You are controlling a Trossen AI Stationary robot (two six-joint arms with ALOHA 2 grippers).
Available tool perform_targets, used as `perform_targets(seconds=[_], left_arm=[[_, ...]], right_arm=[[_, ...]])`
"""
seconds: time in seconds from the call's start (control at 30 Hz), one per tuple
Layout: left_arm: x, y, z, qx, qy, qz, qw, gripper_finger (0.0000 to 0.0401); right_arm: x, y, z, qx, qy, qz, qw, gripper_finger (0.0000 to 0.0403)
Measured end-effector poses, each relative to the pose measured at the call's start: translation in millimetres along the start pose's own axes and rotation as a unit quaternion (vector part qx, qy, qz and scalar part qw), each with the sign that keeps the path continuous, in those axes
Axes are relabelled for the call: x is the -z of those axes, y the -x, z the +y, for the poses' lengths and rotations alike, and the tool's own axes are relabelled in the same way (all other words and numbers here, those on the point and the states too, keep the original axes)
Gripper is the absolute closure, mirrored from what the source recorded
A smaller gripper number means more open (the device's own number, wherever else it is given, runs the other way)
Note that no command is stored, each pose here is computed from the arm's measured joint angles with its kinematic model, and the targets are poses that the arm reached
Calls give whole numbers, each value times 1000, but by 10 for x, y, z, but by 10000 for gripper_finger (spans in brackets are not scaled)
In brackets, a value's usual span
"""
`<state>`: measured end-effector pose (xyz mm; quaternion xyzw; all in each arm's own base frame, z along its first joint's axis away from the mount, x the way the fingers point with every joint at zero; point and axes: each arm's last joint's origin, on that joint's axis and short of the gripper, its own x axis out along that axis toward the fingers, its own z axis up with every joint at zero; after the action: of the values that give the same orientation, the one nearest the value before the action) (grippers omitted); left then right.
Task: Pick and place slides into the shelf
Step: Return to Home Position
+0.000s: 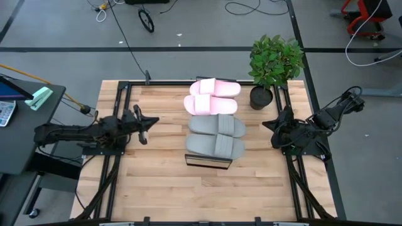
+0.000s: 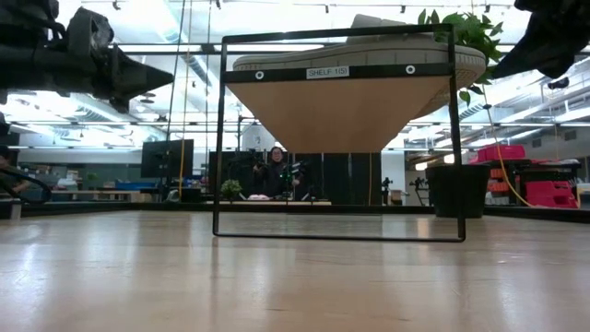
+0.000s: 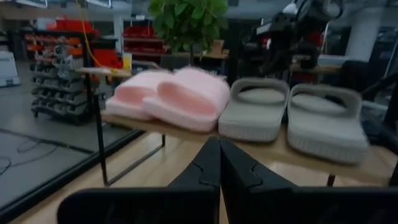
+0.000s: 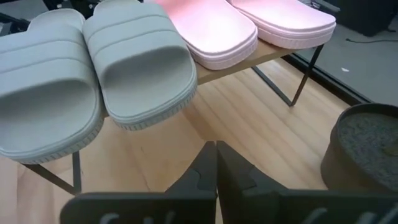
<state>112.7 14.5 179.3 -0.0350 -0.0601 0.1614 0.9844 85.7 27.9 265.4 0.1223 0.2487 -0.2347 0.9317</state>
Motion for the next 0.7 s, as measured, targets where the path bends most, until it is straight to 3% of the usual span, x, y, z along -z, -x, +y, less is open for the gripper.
perform_targets(seconds=[0.43, 0.53, 0.7], left_arm=[[74, 3, -5, 12, 10, 38, 999, 397], [75, 6, -18, 18, 11, 38, 999, 397], [77, 8, -27, 22, 11, 39, 999, 396]], right_arm=[[123, -45, -8, -12, 18, 17, 1000, 403], [272, -99, -31, -18, -4, 10, 1000, 403], [445, -178, 21, -75, -51, -49, 995, 403]])
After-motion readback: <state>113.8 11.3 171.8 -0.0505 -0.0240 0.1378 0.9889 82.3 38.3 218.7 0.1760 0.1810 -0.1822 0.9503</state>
